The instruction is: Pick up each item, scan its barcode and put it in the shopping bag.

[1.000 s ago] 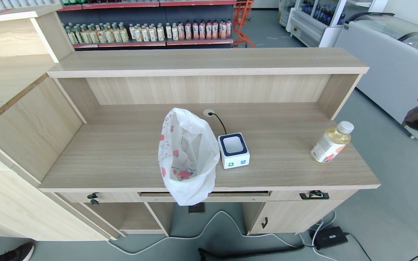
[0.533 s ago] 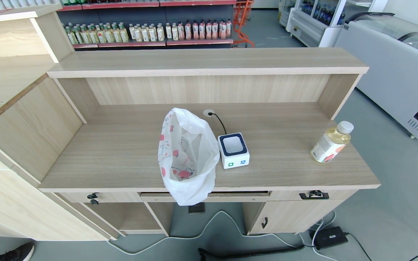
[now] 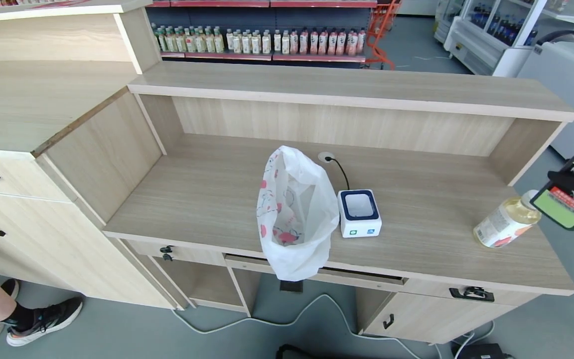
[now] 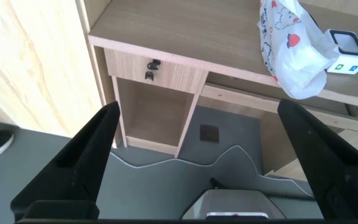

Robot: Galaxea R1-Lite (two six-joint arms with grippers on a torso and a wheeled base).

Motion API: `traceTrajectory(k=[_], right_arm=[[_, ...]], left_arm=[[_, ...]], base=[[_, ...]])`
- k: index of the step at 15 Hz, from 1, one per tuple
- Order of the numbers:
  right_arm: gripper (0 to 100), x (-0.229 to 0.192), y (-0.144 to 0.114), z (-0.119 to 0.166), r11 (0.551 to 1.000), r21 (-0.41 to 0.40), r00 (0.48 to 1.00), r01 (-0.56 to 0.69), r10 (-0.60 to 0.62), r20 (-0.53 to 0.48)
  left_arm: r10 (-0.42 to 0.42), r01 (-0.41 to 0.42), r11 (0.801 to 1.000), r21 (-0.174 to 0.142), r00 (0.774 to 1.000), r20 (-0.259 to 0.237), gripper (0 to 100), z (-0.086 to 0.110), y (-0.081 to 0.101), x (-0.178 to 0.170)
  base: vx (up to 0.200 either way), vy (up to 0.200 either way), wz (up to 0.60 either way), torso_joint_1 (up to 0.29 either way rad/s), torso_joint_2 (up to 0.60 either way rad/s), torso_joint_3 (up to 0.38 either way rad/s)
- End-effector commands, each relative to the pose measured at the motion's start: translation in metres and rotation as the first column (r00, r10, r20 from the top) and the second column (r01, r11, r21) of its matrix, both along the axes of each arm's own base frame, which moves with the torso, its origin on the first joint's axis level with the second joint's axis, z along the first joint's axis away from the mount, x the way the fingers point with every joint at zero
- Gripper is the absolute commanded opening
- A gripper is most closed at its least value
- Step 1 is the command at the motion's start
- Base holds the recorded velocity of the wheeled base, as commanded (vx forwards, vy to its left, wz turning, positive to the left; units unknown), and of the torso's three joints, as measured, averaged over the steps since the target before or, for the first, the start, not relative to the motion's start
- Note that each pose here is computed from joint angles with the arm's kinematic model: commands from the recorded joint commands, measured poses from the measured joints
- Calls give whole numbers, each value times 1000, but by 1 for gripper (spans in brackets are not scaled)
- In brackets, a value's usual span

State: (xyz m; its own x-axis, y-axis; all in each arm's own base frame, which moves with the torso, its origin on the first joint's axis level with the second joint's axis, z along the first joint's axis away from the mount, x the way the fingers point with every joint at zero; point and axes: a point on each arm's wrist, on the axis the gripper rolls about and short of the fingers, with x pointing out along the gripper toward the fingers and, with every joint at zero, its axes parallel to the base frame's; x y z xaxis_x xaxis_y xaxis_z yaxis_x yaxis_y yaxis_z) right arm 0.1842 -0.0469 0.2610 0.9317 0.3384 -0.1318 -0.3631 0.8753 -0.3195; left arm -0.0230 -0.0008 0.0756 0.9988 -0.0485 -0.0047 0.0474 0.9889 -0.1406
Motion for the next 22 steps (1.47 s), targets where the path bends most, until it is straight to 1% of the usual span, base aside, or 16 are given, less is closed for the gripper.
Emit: traceTrajectory(k=[1, 2, 3, 4, 5, 6, 8, 11, 12, 16, 22], right_arm=[[0, 42, 21, 0, 976, 183, 992, -114, 123, -36], [0, 56, 24, -8, 957, 270, 990, -101, 122, -64], [0, 73, 26, -18, 932, 361, 991, -36, 80, -109], [0, 84, 32, -23, 897, 442, 986, -13, 84, -141], [0, 104, 37, -34, 823, 568, 974, 25, 108, -200], [0, 119, 36, -45, 792, 608, 965, 58, 112, -238], [0, 135, 36, -69, 781, 616, 943, 105, 119, -312], [0, 150, 40, -91, 777, 616, 921, 130, 134, -365], [0, 155, 40, -97, 777, 616, 920, 129, 139, -367], [0, 171, 50, -100, 780, 619, 922, 92, 168, -349], [0, 194, 78, -98, 781, 625, 918, 7, 243, -314]], left_arm=[[-1, 1, 1000, 0, 1000, 0, 100, 0, 0, 0], [-1, 1, 1000, 0, 1000, 0, 100, 0, 0, 0], [-1, 1, 1000, 0, 1000, 0, 100, 0, 0, 0], [-1, 1, 1000, 0, 1000, 2, 100, 0, 0, 0], [-1, 1, 1000, 0, 1000, 0, 100, 0, 0, 0], [-1, 1, 1000, 0, 1000, 0, 100, 0, 0, 0], [-1, 1, 1000, 0, 1000, 0, 100, 0, 0, 0], [-1, 1, 1000, 0, 1000, 0, 100, 0, 0, 0], [1, -1, 1000, 0, 1000, 0, 100, 0, 0, 0], [-1, 1, 1000, 0, 1000, 0, 100, 0, 0, 0], [-1, 1, 1000, 0, 1000, 0, 100, 0, 0, 0]], base=[[0, 0, 0, 0, 0, 0], [0, 0, 0, 0, 0, 0], [0, 0, 0, 0, 0, 0], [0, 0, 0, 0, 0, 0], [0, 0, 0, 0, 0, 0], [0, 0, 0, 0, 0, 0], [0, 0, 0, 0, 0, 0], [0, 0, 0, 0, 0, 0], [0, 0, 0, 0, 0, 0], [0, 0, 0, 0, 0, 0], [0, 0, 0, 0, 0, 0]])
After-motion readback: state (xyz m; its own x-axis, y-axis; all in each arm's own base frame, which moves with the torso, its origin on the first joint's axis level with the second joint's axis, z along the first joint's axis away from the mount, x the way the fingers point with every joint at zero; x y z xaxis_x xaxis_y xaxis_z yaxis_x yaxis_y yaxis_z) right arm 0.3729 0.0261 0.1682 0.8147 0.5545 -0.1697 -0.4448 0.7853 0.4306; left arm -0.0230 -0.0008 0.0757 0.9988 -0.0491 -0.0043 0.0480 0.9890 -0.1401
